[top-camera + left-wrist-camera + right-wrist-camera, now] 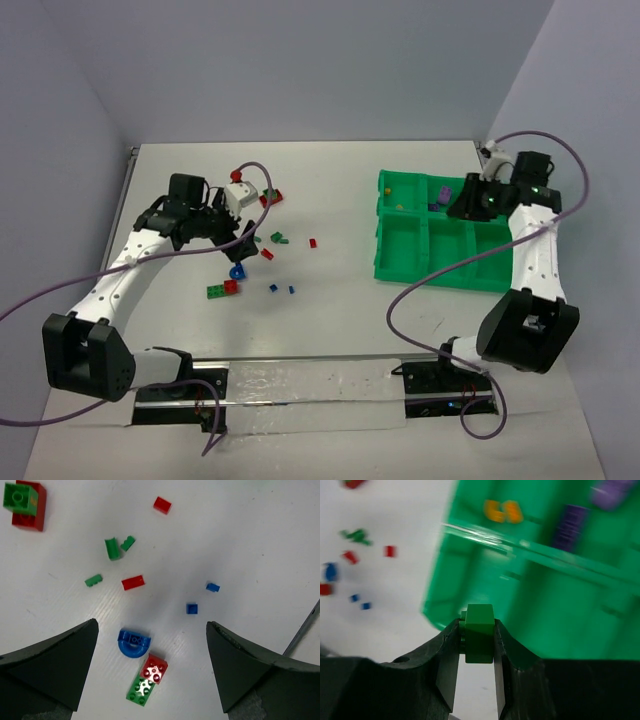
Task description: Sort the legos into containers by color
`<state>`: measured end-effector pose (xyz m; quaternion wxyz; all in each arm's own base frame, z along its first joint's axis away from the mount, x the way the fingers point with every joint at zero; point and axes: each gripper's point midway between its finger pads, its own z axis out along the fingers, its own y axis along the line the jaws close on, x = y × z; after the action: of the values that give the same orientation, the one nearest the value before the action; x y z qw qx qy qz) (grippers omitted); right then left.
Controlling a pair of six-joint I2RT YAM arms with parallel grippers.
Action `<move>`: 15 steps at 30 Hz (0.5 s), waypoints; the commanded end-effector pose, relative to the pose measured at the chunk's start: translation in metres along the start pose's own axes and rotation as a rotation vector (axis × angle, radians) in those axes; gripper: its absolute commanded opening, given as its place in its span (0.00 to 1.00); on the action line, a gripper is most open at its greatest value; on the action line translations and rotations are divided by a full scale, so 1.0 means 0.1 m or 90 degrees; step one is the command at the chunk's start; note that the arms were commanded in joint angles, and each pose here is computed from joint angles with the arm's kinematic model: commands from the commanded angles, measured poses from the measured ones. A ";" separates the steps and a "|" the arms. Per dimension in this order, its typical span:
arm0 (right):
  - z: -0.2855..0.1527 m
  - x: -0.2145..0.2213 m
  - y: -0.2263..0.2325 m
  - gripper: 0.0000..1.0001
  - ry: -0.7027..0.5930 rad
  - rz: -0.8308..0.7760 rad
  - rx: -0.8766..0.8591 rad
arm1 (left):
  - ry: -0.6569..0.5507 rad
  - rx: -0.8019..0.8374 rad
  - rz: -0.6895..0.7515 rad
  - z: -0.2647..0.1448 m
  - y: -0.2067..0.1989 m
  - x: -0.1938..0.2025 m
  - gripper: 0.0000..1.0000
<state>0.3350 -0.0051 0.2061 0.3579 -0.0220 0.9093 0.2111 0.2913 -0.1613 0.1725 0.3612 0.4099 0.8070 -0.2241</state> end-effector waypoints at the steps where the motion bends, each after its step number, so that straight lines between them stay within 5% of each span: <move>1: -0.47 0.29 -0.77 0.00 0.047 -0.048 0.204 | 0.017 -0.007 -0.006 -0.05 0.06 0.13 0.99; 6: -0.65 0.37 -1.32 0.00 0.076 -0.046 0.337 | 0.023 -0.033 -0.020 -0.04 0.14 0.18 0.99; 15: -0.49 0.38 -1.71 0.00 0.095 -0.036 0.390 | 0.055 -0.042 -0.032 -0.08 0.17 0.32 0.99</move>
<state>0.2986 -0.1533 0.1571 0.2847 0.0441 0.9567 -0.0423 0.2906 -0.1386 0.1513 0.3384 0.3856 0.8352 -0.1981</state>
